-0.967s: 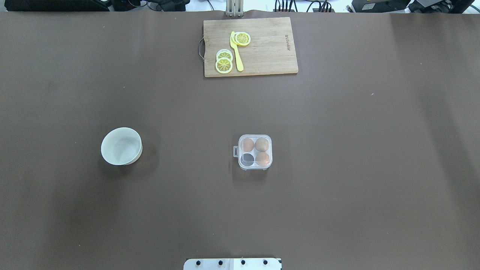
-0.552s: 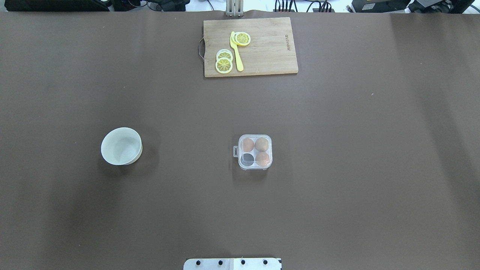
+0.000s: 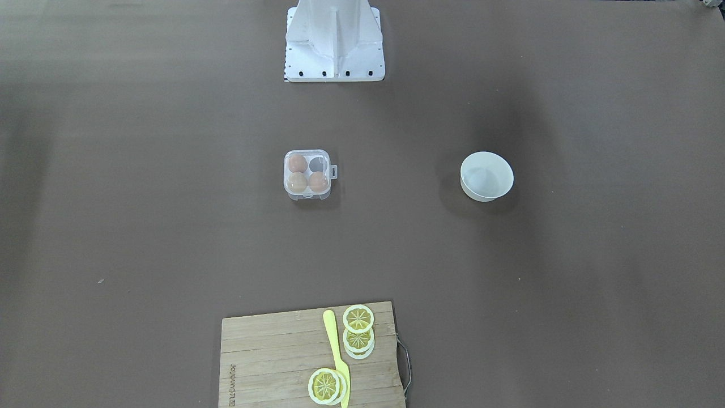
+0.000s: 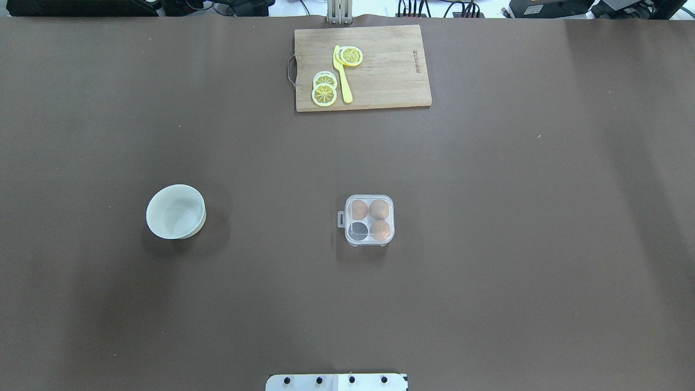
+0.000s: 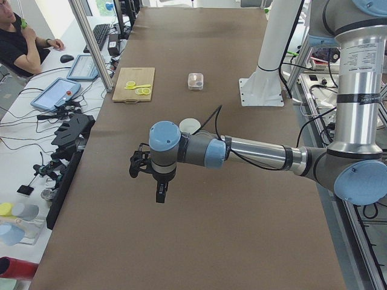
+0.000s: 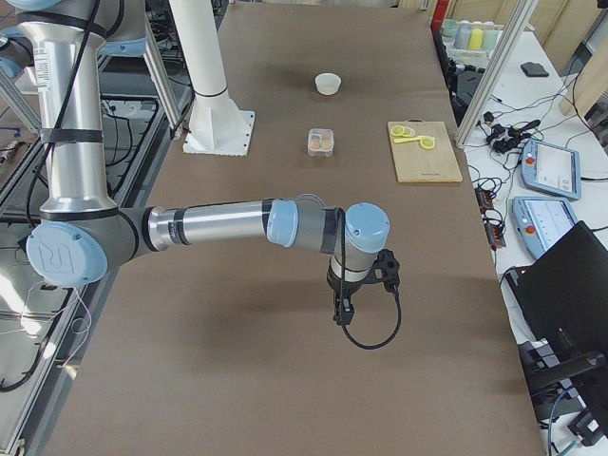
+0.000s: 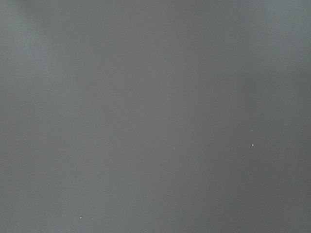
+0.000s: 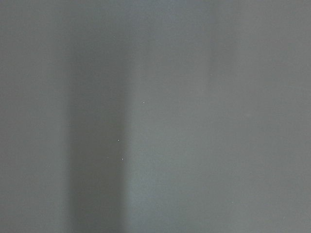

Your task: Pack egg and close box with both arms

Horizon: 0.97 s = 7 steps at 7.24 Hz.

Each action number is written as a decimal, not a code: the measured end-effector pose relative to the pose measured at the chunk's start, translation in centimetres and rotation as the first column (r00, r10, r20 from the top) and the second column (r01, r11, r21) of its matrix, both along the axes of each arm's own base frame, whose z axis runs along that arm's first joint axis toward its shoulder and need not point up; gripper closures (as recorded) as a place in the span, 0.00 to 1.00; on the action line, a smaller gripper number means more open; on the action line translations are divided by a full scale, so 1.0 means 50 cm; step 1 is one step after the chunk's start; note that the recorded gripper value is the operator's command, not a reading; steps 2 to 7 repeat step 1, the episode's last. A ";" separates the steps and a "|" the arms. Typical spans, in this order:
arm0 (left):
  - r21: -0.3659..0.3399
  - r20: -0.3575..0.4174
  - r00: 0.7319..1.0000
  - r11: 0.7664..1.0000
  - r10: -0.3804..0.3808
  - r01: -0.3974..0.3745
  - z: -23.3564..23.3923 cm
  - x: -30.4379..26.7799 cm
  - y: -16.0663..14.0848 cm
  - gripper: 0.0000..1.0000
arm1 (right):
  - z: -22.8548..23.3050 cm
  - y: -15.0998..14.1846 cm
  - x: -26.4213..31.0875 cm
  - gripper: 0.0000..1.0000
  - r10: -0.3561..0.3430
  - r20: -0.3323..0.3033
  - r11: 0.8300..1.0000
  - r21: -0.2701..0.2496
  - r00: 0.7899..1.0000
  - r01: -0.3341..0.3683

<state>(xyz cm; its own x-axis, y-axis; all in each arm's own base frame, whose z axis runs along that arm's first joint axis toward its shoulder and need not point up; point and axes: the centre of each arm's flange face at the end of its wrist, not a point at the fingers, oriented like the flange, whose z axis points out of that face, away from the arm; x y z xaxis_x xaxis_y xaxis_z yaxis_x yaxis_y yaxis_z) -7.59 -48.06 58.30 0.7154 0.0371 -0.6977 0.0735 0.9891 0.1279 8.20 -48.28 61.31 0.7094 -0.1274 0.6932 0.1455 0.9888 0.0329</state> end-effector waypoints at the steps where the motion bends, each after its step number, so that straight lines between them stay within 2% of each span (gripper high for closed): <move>1: 0.001 0.002 1.000 1.000 0.000 0.000 0.000 0.000 -0.001 0.02 | -0.001 0.000 -0.001 0.00 0.001 0.004 1.000 -0.001 1.000 -0.001; 7: 0.001 0.002 1.000 1.000 0.000 0.000 0.000 0.000 -0.001 0.02 | -0.001 0.000 -0.001 0.00 0.001 0.004 1.000 -0.001 1.000 -0.001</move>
